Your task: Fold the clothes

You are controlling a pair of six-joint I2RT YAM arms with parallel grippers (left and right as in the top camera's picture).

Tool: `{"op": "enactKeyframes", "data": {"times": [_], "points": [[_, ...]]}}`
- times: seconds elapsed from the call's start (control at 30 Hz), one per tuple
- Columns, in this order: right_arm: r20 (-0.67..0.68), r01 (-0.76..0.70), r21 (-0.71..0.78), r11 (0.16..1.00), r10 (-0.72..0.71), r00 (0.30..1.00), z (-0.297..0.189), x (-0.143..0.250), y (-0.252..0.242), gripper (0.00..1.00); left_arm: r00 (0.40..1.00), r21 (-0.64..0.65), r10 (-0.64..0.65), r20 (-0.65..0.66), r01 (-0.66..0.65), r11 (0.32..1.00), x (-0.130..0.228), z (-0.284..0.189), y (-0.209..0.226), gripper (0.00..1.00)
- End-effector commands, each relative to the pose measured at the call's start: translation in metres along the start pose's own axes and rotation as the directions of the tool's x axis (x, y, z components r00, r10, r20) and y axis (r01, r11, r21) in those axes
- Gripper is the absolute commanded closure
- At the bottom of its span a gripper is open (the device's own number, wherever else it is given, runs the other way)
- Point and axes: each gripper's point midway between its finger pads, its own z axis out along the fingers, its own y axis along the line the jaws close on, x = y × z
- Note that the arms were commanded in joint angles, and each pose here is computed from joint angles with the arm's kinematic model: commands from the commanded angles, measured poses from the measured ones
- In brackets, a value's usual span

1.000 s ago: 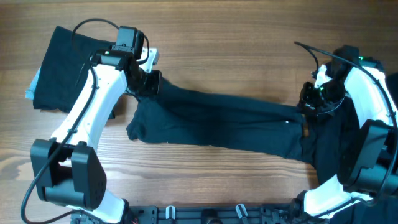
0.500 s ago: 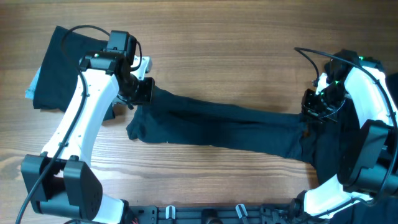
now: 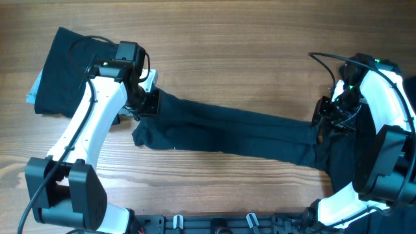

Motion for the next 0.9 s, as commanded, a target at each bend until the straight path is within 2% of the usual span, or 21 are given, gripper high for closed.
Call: {"op": "enactKeyframes", "data": {"times": [0.0,0.17,0.23,0.37,0.43,0.63,0.87], "points": [[0.067,-0.007,-0.022,1.000,0.008,0.998,-0.004,-0.010,0.005,0.32,1.000,-0.022,-0.018,0.002,0.018,1.000,0.003,-0.001,0.005,0.96],[0.092,0.035,-0.116,0.993,-0.025,0.995,-0.002,-0.017,0.023,0.35,1.000,-0.011,-0.017,0.000,0.017,1.000,0.003,-0.001,0.003,0.96],[0.056,0.031,-0.118,0.993,-0.025,0.998,0.008,-0.008,0.021,0.36,1.000,-0.011,-0.017,0.000,0.017,1.000,0.003,-0.001,0.003,0.96],[-0.024,0.072,-0.180,0.981,-0.077,0.997,0.026,0.015,0.028,0.44,1.000,-0.011,-0.018,0.000,0.018,1.000,0.003,-0.001,0.003,0.96],[-0.054,0.058,-0.175,0.983,-0.068,0.996,0.036,0.024,0.026,0.51,1.000,-0.011,-0.017,0.000,0.017,1.000,0.003,-0.001,0.003,0.96],[-0.067,-0.006,-0.107,0.994,-0.002,0.998,0.050,0.028,0.013,0.96,1.000,-0.013,-0.019,-0.016,0.019,1.000,0.007,-0.001,0.004,0.96],[0.016,0.022,-0.110,0.994,-0.021,1.000,0.021,0.013,0.016,0.96,0.998,-0.017,-0.024,-0.052,0.023,1.000,0.016,-0.001,0.004,0.96]]}}
